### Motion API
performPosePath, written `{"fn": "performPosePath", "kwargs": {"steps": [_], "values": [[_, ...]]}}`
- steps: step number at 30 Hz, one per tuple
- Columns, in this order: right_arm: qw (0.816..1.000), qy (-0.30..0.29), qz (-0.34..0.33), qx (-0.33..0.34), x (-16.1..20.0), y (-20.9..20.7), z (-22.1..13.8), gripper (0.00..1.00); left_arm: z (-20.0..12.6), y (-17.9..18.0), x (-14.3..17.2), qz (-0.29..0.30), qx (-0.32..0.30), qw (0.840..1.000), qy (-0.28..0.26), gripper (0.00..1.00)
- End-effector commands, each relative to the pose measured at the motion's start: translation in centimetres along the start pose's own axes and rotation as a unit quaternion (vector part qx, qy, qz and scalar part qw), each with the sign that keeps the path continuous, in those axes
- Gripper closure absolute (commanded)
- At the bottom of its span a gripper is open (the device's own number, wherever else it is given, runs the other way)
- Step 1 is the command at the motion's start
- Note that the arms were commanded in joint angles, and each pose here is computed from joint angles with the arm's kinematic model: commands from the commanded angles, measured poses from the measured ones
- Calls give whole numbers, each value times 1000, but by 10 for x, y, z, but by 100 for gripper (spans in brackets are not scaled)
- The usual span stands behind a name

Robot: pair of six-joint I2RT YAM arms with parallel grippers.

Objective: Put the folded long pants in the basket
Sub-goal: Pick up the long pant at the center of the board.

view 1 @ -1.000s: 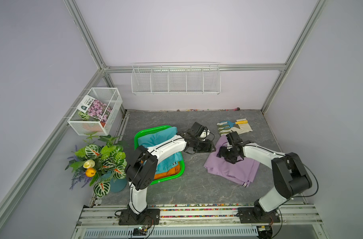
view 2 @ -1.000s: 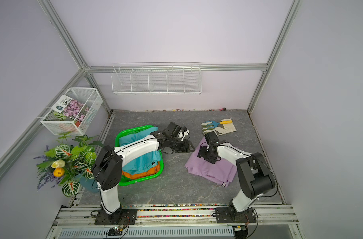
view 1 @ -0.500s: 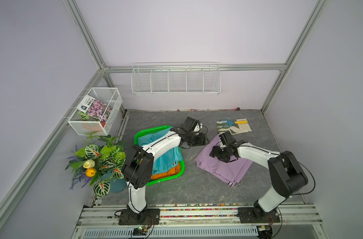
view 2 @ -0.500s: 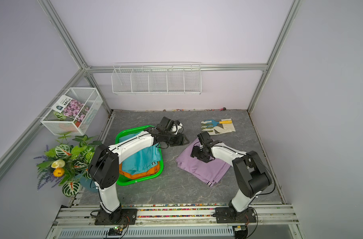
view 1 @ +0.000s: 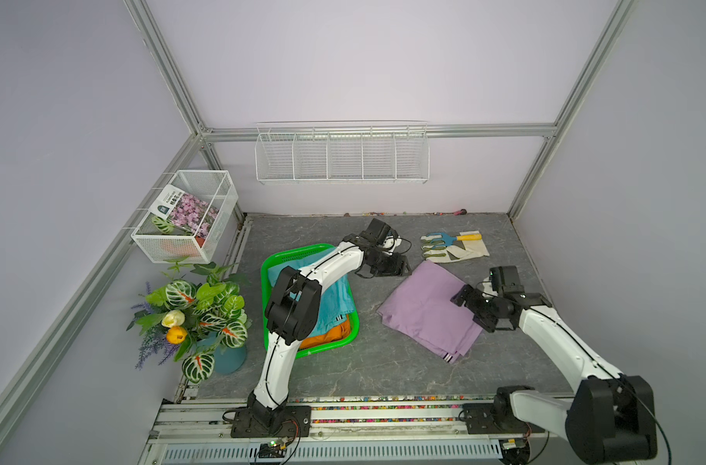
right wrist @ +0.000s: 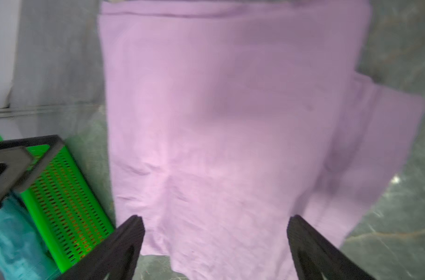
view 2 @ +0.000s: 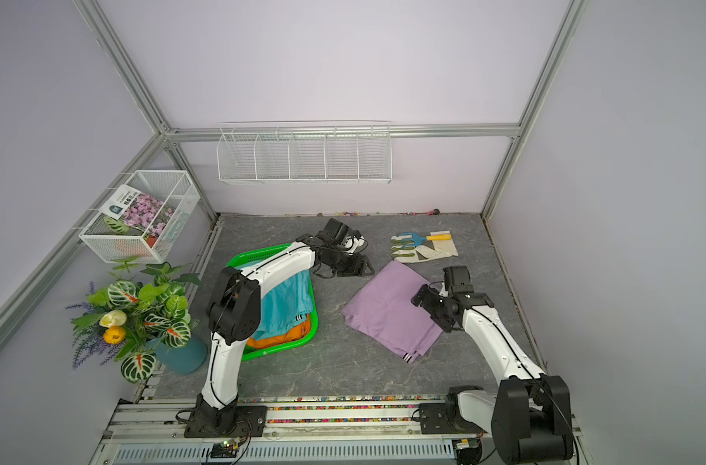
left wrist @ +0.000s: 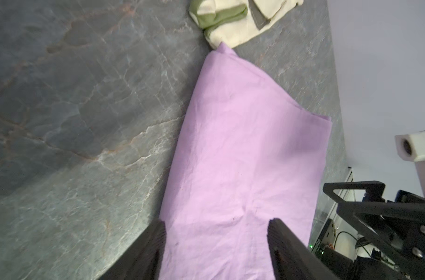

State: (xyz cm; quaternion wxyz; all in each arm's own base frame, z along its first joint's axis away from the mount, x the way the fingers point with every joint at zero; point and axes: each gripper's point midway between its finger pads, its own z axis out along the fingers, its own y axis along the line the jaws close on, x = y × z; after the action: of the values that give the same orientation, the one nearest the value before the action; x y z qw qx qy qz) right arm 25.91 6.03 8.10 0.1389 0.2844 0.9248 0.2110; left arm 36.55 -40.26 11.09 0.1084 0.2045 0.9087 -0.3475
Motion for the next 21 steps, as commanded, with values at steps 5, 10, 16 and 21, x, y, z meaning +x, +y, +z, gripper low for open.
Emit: {"fn": "performPosePath", "kwargs": {"steps": [5,10,16,21], "values": [[999,28,22,-25,32,-23,6,3,26,-5,32,23,-23,998,53,29],[1000,17,23,2,38,-39,3,3,43,13,51,15,-72,994,80,29],[999,30,34,-7,41,-43,19,3,45,25,56,4,-95,992,83,29],[997,46,39,-50,38,-32,41,3,48,26,59,-1,-93,992,91,29]]}}
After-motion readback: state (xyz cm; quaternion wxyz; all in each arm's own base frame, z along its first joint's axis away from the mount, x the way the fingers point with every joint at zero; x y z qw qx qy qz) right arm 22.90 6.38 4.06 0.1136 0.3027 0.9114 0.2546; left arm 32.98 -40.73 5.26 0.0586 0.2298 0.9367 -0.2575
